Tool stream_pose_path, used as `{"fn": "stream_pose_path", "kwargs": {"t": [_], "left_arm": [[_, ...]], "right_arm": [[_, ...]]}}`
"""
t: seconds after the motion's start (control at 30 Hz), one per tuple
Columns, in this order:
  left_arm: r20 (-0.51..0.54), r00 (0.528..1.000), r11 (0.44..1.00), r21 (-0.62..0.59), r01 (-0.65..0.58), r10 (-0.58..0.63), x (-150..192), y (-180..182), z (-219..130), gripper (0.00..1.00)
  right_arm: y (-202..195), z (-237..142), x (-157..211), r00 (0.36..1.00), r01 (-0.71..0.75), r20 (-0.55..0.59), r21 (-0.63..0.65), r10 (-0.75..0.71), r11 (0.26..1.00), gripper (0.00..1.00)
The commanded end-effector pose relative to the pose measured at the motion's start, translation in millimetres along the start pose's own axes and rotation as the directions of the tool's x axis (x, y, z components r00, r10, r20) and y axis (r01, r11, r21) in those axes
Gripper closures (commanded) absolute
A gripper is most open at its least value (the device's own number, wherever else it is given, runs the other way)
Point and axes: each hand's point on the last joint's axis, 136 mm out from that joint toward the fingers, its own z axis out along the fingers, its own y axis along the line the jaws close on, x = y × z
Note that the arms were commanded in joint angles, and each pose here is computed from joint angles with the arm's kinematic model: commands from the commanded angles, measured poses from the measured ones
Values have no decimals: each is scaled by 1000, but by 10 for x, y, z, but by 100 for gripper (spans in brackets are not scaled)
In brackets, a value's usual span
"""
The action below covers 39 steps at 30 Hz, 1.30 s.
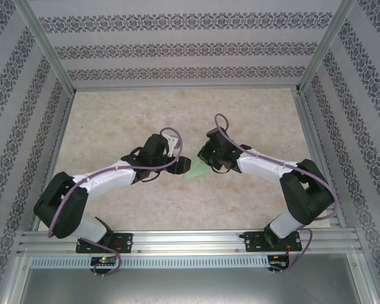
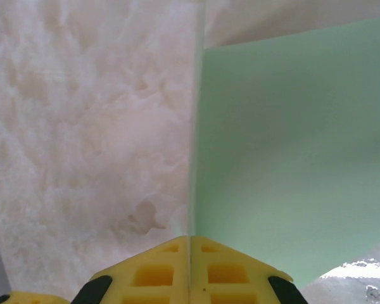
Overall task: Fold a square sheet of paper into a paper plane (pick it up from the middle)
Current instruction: Fourth fold the wing at the center of the table.
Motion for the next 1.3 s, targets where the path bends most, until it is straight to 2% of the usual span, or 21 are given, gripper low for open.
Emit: {"fn": "stream_pose_path", "kwargs": {"t": [0.0,0.17,0.67,0.9,1.0,1.13,1.27], "left_arm": [[34,982,980,59,-189,187,65,-197,131,28],[76,933,936,-24,-352,352,171,-121,245,32],[166,828,844,-108,-525,536,242,-45,548,56],[173,817,835,-110,-539,550,271,-43,535,80],[162,819,834,-82,-545,551,321,-69,554,85],[134,831,840,-23,-542,540,392,-135,583,89],[101,855,857,38,-514,508,450,-210,599,91]], "right_arm": [[87,42,-66,997,-73,38,-15,74,997,98],[22,95,-49,990,-139,31,-1,139,990,97],[-27,136,-7,964,-265,-26,-4,265,964,95],[-60,104,-22,965,-261,-31,-2,261,965,80],[-73,64,-48,971,-237,-32,-10,236,972,68],[-94,2,-101,991,-129,-51,-25,128,991,56],[-101,-74,-130,996,-25,-82,-97,17,995,53]]}}
